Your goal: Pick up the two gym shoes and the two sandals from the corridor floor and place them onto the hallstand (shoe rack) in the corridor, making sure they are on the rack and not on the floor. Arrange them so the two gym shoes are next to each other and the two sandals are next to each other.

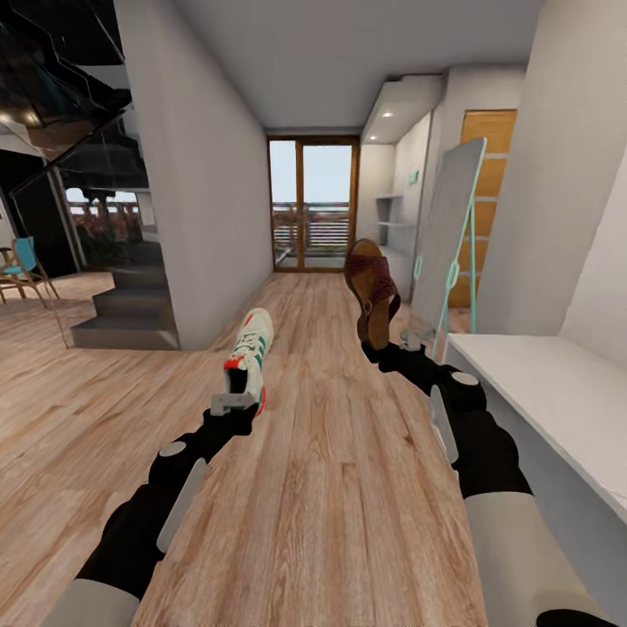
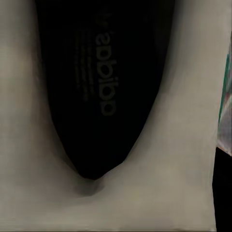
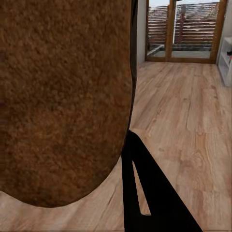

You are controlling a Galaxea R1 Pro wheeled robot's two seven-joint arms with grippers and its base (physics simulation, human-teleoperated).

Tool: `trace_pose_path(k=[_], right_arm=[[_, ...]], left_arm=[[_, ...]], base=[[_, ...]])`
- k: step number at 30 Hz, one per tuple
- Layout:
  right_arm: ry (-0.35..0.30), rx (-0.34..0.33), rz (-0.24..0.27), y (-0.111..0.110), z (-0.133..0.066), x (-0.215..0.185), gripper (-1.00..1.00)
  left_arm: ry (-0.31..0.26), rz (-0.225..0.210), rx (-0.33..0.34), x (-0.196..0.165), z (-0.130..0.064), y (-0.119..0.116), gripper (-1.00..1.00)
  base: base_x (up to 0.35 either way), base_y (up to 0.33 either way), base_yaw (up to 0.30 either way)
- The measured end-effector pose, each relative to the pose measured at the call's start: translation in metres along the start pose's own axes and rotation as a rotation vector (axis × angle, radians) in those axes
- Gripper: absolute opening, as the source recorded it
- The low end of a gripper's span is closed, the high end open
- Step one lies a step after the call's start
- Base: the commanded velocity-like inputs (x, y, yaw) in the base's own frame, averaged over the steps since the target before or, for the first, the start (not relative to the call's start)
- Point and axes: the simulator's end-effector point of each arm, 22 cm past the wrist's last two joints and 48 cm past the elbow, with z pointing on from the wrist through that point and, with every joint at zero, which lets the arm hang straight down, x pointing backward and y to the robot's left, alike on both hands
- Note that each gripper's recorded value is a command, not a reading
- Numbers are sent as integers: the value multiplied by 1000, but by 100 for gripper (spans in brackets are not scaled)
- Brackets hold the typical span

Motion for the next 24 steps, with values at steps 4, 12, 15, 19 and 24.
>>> trace_pose_path(k=[4, 12, 15, 19, 24], right_arm=[[21, -10, 13, 2, 1, 8, -100], [79, -13, 32, 2, 4, 32, -100], [95, -15, 39, 3, 6, 40, -100], [117, -16, 47, 3, 7, 50, -100], [141, -20, 54, 5, 9, 61, -100]], left_arm=[[14, -10, 8, 11, -4, -8, -100], [58, -23, -2, 41, -11, -8, -100], [62, -24, -3, 43, -12, -8, -100], [63, -24, -3, 44, -12, -8, -100], [64, -24, -3, 44, -12, -8, -100]], base=[[12, 0, 0], [264, 0, 0], [339, 0, 0], [340, 0, 0], [341, 0, 0]])
